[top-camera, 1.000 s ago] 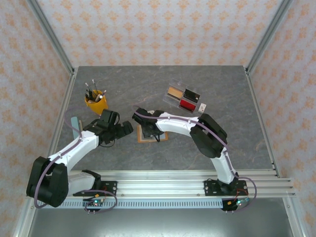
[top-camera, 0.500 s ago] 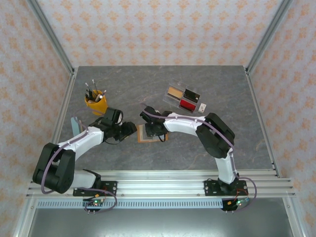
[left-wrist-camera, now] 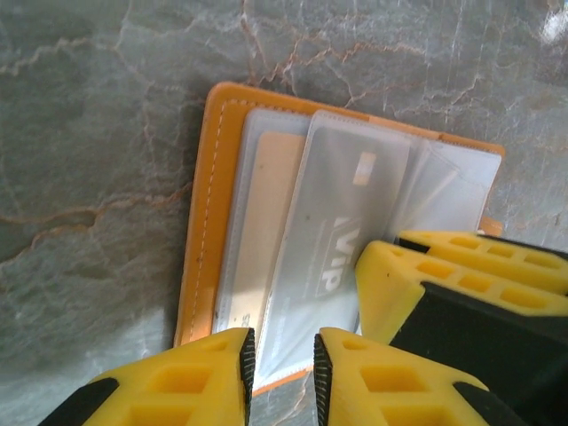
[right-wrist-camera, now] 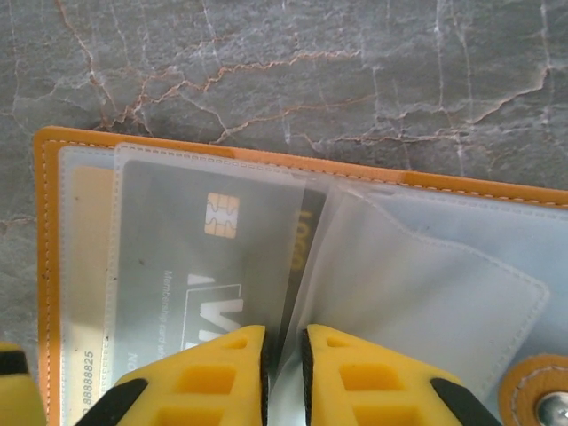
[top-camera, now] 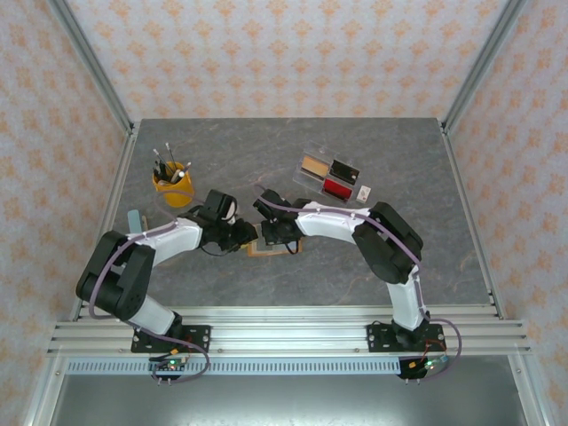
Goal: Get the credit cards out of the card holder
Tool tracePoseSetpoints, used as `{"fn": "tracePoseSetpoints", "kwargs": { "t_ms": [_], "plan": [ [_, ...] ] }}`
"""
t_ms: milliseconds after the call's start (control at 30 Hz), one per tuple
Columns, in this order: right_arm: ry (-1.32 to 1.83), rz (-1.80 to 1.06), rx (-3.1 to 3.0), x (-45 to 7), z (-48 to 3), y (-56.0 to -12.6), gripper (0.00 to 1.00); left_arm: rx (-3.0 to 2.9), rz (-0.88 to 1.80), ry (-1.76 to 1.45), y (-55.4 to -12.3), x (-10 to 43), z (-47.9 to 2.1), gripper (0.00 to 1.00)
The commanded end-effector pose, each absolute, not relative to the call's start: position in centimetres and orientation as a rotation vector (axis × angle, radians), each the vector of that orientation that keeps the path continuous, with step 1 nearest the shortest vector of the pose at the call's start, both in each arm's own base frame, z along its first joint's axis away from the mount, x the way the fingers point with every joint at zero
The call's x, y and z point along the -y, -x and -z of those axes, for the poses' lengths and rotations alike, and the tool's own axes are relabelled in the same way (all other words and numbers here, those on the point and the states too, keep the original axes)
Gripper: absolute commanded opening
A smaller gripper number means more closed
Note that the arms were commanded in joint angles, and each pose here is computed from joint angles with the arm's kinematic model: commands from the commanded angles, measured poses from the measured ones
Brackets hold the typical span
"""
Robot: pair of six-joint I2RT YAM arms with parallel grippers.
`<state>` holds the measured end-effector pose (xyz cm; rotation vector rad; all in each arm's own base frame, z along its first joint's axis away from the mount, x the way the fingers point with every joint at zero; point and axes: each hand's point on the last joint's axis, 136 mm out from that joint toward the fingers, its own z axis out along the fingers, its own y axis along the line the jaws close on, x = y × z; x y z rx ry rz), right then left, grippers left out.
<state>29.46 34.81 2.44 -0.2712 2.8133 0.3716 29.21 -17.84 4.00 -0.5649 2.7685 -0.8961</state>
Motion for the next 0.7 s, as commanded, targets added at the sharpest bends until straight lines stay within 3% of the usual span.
{"fn": "tracePoseSetpoints", "kwargs": {
  "t_ms": [0, 667],
  "plan": [
    [0.263, -0.227, -2.94, -31.7, 1.4, -27.7, 0.18, -2.747, 0.904, 0.528, -30.7, 18.5, -4.4, 0.28],
    [0.246, -0.457, -2.939, -33.1, 1.4, -27.6, 0.17, -2.868, 0.704, 0.534, -31.1, 17.2, -1.4, 0.29]
  ]
}}
